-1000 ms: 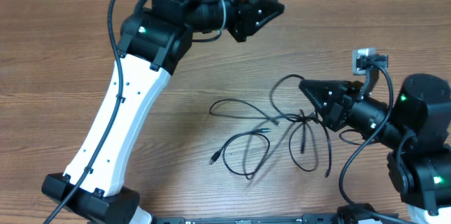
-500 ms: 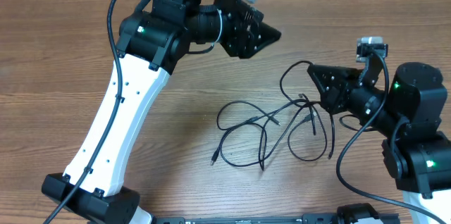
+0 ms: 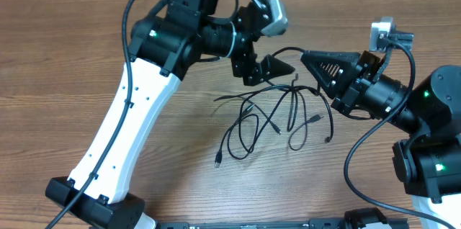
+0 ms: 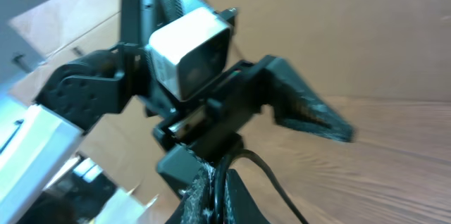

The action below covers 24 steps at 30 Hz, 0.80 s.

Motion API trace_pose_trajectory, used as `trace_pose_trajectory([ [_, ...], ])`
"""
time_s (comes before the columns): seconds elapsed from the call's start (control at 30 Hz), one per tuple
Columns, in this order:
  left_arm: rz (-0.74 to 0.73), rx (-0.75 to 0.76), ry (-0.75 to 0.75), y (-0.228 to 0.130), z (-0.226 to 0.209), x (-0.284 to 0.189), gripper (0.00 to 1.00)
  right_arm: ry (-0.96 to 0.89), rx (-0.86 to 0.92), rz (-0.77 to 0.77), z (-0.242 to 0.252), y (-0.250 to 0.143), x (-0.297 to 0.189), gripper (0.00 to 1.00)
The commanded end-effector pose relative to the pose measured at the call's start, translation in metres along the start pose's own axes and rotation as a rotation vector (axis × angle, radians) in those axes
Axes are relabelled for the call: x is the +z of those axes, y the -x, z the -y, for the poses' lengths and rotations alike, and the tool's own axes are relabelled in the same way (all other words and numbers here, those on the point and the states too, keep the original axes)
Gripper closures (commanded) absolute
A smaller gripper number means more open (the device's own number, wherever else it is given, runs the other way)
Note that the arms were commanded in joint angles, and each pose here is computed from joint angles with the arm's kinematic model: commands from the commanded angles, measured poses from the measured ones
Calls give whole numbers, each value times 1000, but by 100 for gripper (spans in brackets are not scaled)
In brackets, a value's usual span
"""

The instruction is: Untangle cables

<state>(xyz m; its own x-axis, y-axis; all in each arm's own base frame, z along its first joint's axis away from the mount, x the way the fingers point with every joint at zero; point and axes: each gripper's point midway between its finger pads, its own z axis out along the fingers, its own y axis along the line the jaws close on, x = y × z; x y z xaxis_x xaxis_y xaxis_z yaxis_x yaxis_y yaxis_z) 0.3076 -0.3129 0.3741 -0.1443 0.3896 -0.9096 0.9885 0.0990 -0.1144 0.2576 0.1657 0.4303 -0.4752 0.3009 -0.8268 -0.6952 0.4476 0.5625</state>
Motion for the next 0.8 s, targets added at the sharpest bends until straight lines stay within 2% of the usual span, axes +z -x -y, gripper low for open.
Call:
trace_pose_trajectory([
  [0.0, 11, 74, -27, 6, 10, 7, 27, 88, 4, -36, -22, -3, -3, 96],
  [0.03, 9, 79, -20, 7, 10, 8, 40, 86, 7, -38, -21, -3, -3, 96],
  [0.07, 5, 84, -11, 7, 9, 9, 66, 83, 13, -42, -20, -4, -3, 96],
  [0.1, 1, 89, 5, 7, 6, 10, 96, 80, 20, -46, -19, -6, -3, 96],
  [0.2, 3, 79, 19, 7, 2, 8, 96, 66, 14, -62, -15, -11, -3, 96],
  [0.27, 23, 3, 52, 12, -7, 4, 96, 0, 22, -63, -2, -15, -3, 96],
  [0.3, 25, -44, 84, 13, -14, 3, 96, -44, 30, -60, 7, -17, -3, 88],
  [0.4, 22, -226, 247, 10, -44, -4, 96, -202, 81, -45, 37, -21, -7, 42],
  [0.47, 17, -356, 367, 2, -63, -11, 96, -302, 112, -37, 55, -25, -12, 23],
  [0.53, 20, -452, 447, -3, -75, -17, 96, -357, 129, -36, 64, -28, -15, 11],
  [0.57, 28, -524, 492, -7, -81, -20, 96, -366, 135, -40, 66, -29, -16, 8],
  [0.67, 53, -634, 544, -10, -88, -24, 96, -365, 135, -40, 66, -29, -16, 6],
  [0.77, 70, -699, 549, -10, -89, -25, 96, -365, 134, -40, 66, -30, -16, 5],
])
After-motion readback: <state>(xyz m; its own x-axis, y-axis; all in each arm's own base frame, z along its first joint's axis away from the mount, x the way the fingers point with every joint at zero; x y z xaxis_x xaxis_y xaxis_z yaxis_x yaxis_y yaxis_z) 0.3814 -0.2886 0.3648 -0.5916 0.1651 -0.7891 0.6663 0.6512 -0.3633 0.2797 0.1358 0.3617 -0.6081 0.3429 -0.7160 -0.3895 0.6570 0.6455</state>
